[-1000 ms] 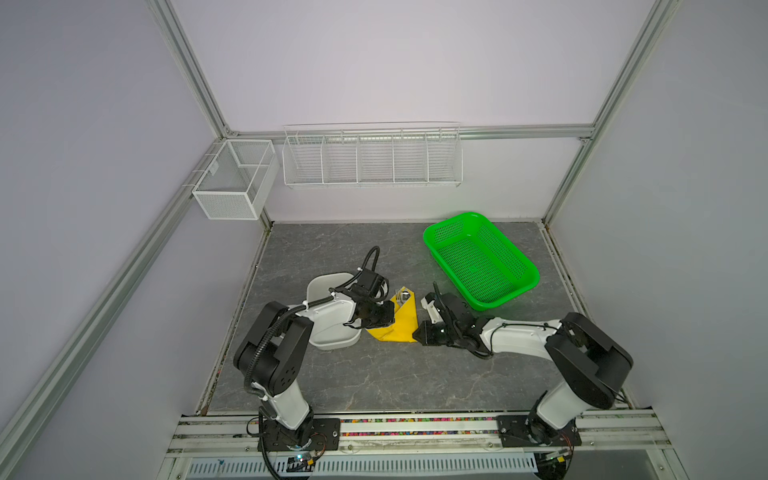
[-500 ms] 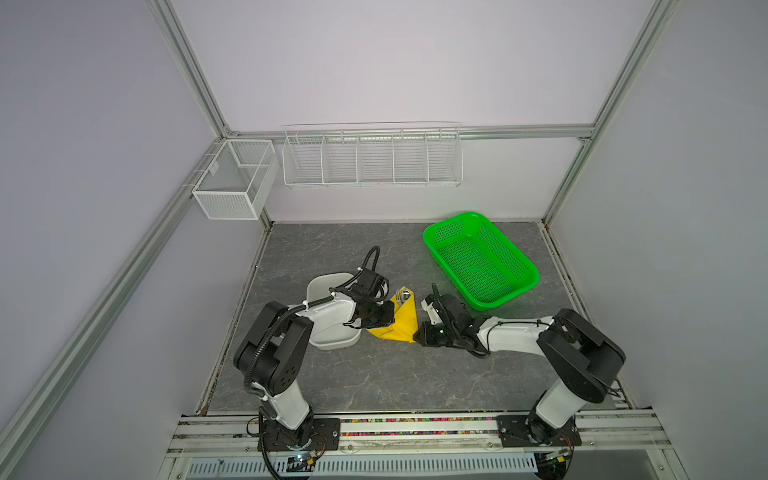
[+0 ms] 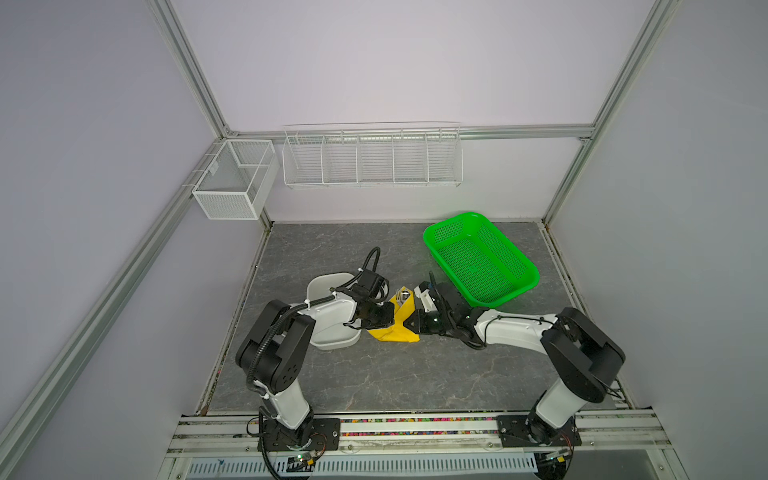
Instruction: Place the utensils on the paper napkin and roll it up
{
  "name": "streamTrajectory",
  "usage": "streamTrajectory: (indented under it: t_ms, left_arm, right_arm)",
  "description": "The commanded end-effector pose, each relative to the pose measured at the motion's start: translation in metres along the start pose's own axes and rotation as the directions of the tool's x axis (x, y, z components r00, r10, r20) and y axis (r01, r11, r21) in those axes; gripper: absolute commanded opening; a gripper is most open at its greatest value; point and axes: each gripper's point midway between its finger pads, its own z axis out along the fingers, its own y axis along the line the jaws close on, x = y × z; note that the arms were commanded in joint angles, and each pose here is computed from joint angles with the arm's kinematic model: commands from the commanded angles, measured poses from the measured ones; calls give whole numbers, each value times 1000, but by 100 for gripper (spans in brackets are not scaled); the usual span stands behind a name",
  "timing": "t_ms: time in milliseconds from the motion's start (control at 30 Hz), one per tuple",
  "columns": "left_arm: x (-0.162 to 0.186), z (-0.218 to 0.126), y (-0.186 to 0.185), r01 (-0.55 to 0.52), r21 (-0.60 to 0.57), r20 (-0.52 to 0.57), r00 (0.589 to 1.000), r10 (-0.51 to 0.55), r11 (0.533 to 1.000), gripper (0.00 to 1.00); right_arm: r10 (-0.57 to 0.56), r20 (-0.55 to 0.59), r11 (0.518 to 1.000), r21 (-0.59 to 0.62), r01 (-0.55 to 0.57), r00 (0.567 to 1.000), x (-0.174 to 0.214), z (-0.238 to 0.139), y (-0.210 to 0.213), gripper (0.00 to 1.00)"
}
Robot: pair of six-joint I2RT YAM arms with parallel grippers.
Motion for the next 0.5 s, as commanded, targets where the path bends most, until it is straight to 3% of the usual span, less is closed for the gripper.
streamTrajectory:
  t_ms: [0, 300, 400, 467]
  left_arm:
    - [-8, 1, -1, -14, -7, 7, 1000, 14, 1000, 0]
    - [-7, 1, 2, -15, -18, 2, 1000, 15, 1000, 0]
    - [-8, -3, 1, -16, -19, 7, 1000, 16, 1000, 6]
    - [-8, -9, -1, -15, -23, 20, 1000, 16, 1000, 15]
  right_arm:
    - [35, -25, 999, 5, -34, 999, 0, 12, -3, 18]
    - [40, -69, 998, 54, -37, 997, 10, 26, -17, 18]
    - [53, -85, 994, 102, -44, 995, 17, 28, -27, 18]
    - [66, -95, 989, 140, -52, 993, 22, 28, -37, 16]
